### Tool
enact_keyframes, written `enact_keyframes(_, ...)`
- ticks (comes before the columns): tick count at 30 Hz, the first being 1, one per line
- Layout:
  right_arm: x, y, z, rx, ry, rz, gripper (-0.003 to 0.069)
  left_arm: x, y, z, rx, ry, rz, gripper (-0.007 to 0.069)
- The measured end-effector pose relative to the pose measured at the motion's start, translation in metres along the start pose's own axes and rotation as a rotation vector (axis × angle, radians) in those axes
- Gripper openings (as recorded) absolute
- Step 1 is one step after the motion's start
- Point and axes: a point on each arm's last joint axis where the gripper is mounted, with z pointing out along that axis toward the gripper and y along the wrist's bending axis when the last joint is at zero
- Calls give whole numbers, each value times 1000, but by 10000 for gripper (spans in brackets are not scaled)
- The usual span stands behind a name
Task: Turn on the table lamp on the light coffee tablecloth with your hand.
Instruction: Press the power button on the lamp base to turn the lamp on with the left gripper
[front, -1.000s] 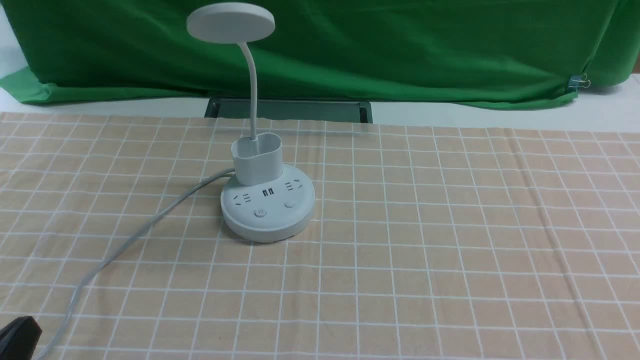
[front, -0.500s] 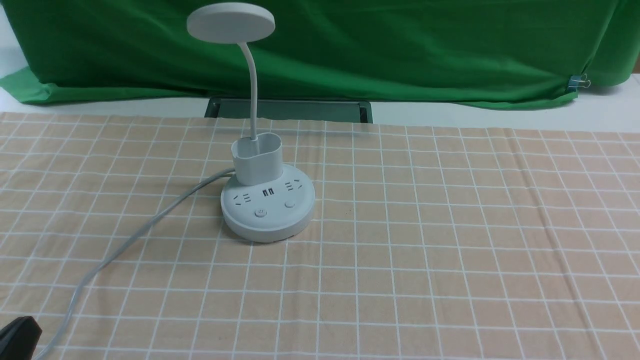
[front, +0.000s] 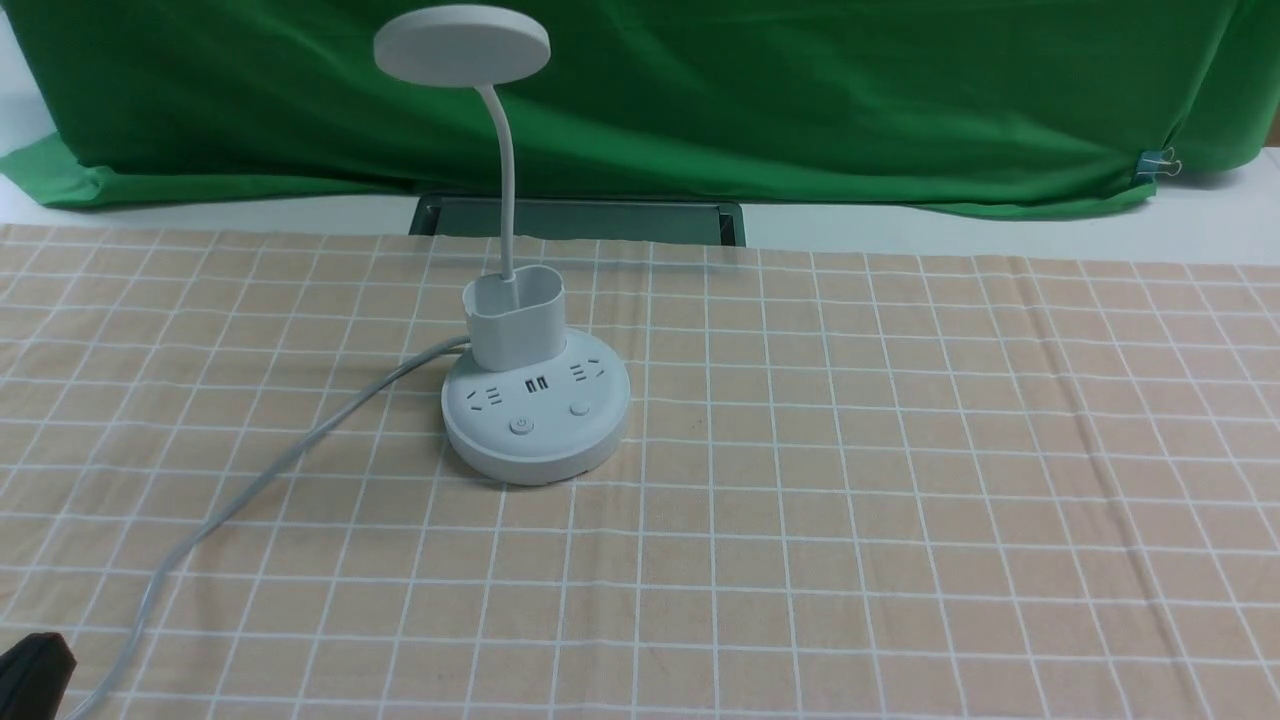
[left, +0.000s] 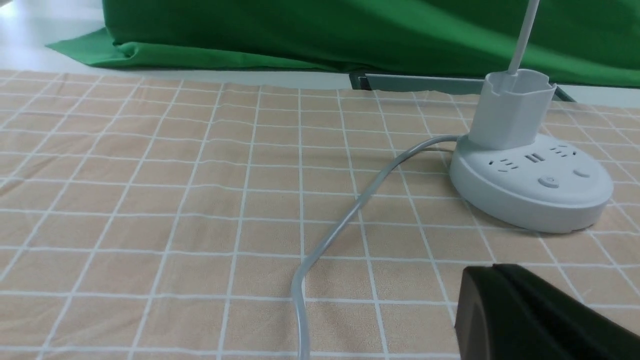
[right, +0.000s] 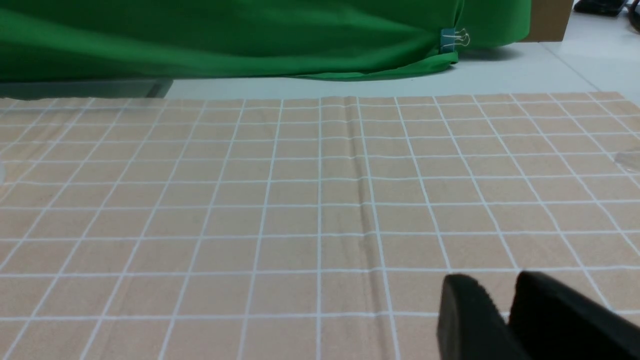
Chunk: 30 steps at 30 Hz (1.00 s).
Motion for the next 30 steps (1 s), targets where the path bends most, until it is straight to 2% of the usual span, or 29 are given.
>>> enact_keyframes(12,0,0,0,0,-1,0,230,-3,1,0,-7,-29,22,1)
enact_keyframes(14,0,0,0,0,-1,0,234,-9,1,0,-12,-94,24,1)
enact_keyframes(19,0,0,0,0,-1,0,235,-37,3,-8,-36,-414,28,1)
enact_keyframes(20,0,0,0,0,-1,0,235,-37,3,-8,-36,-414,30,1)
enact_keyframes(26,0,0,0,0,-1,0,237,-62,1,-25,-54,-754,111,1)
enact_keyframes(30,0,0,0,0,-1,0,238,-72,-1,-35,-15,-912,48,1)
